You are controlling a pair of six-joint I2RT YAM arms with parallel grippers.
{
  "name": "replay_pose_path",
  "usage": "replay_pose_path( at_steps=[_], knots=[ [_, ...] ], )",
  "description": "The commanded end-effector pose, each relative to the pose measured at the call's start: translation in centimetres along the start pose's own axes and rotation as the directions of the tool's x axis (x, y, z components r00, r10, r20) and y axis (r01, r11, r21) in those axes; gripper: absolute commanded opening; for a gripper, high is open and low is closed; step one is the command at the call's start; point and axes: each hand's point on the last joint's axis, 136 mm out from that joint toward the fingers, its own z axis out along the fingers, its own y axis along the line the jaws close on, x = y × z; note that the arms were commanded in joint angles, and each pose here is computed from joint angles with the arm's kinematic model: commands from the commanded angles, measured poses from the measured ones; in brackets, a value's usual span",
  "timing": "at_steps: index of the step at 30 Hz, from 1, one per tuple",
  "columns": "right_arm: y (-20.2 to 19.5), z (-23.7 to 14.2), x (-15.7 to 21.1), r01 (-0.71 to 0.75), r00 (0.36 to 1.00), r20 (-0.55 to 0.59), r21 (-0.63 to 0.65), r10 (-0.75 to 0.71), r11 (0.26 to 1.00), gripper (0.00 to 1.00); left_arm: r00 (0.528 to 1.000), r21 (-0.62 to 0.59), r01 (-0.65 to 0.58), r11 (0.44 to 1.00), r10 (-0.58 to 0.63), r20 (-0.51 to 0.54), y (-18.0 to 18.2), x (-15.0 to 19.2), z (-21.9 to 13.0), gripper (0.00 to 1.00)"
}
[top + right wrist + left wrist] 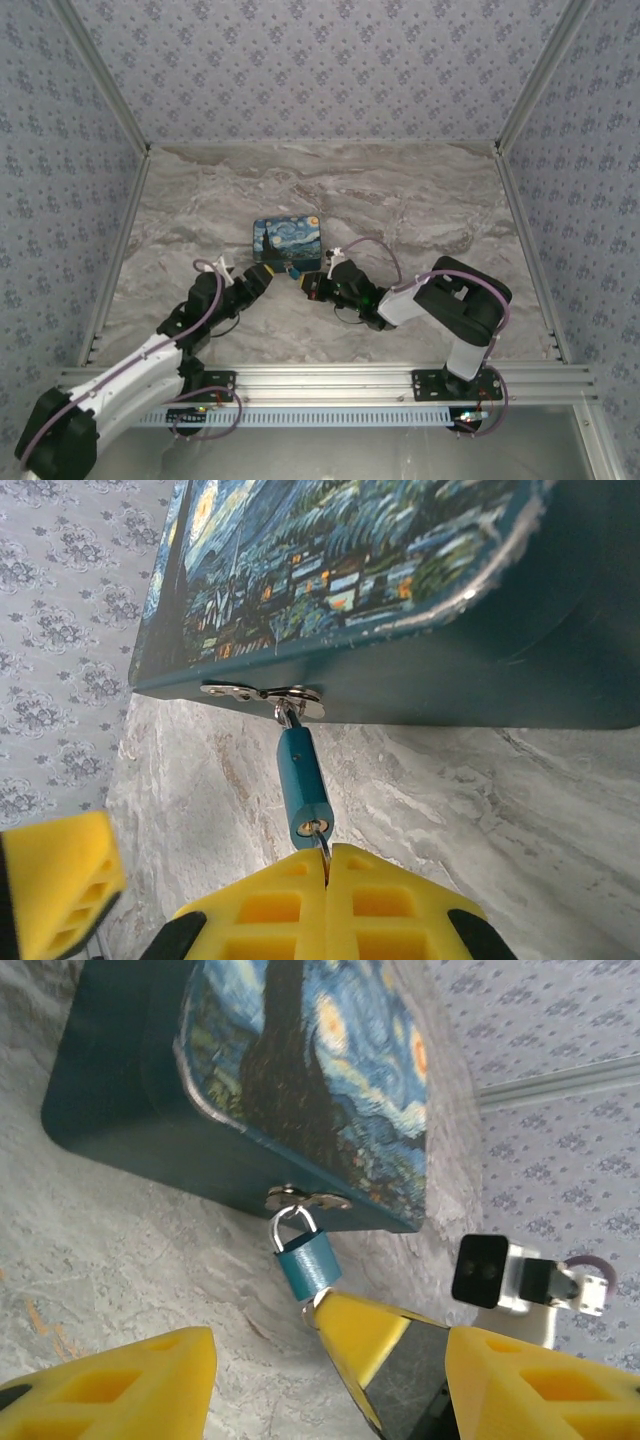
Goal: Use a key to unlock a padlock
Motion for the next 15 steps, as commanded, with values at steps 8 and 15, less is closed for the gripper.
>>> replay_pose_path(
  at_steps=[8, 15],
  knots=[
    [0.4, 0.7, 0.0, -0.046, 0.999, -0.002, 0.003, 0.046, 0.999, 0.00, 0.999, 0.068, 0.035, 0.997, -0.033, -0.031, -1.7, -0.3, 2.3, 0.59],
    [0.4, 0.8, 0.3, -0.058, 0.998, -0.012, 0.002, 0.058, 0.998, 0.00, 0.999, 0.080, 0.030, 0.996, -0.027, -0.035, -1.9, -0.6, 3.9, 0.56]
  ],
)
